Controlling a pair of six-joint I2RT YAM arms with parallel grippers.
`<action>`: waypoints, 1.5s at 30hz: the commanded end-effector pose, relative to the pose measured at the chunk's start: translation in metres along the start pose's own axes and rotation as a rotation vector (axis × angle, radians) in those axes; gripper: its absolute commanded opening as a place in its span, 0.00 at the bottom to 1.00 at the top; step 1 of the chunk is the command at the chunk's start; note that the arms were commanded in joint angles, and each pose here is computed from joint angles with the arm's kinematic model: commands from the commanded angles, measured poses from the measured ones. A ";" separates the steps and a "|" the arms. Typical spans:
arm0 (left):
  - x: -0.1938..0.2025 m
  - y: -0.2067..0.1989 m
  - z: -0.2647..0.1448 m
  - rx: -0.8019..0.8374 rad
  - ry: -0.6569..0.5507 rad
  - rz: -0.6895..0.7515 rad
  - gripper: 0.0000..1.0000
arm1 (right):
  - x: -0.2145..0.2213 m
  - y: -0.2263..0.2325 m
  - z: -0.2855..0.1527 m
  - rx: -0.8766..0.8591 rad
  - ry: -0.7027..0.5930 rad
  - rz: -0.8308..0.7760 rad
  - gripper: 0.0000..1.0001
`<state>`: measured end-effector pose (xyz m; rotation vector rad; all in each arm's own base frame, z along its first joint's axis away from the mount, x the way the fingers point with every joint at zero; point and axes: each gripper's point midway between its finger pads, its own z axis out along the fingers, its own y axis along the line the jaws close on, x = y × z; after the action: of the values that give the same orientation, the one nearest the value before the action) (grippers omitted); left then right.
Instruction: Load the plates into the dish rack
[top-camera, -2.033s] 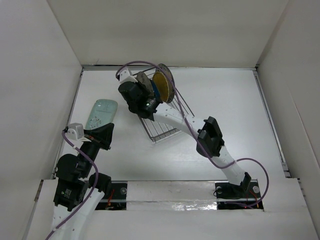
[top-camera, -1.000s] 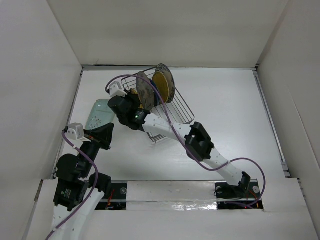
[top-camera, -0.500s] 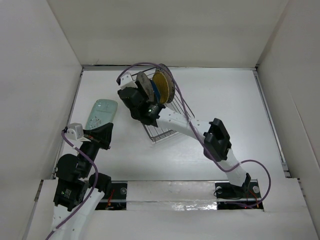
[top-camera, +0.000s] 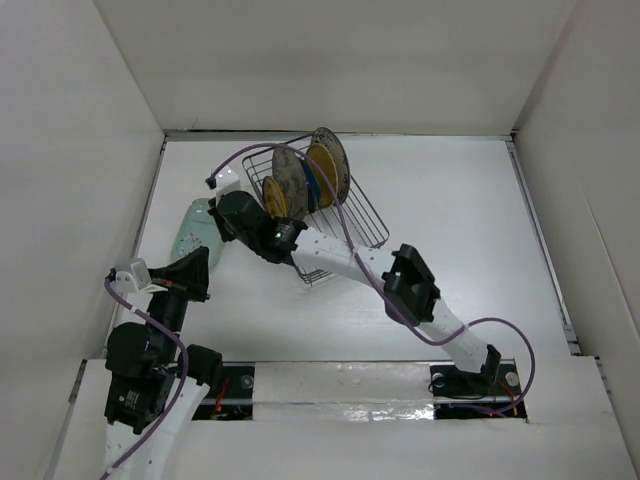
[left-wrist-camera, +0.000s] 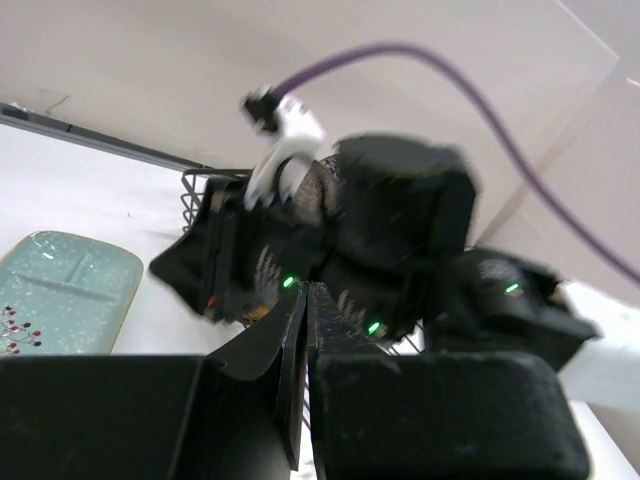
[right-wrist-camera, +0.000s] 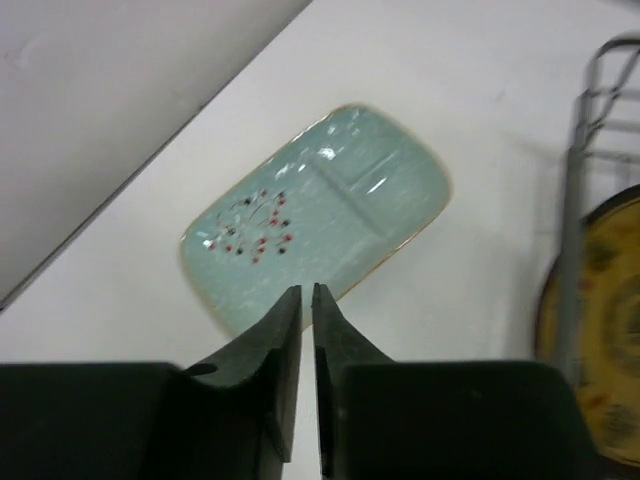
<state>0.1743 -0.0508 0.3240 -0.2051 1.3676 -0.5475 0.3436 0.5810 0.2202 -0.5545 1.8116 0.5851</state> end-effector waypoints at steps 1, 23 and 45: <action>-0.028 -0.002 -0.006 -0.018 -0.093 -0.026 0.00 | 0.006 0.032 0.006 -0.114 0.028 0.166 0.19; -0.027 -0.009 -0.008 0.030 -0.099 -0.035 0.00 | 0.146 0.030 0.070 -0.009 0.201 0.367 0.68; -0.027 -0.011 -0.008 0.041 -0.098 -0.034 0.00 | 0.165 -0.011 -0.002 0.017 0.263 0.225 0.28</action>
<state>0.1703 -0.0466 0.3268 -0.2310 1.3453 -0.5528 0.3065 0.5654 0.0468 -0.3665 2.1903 0.7148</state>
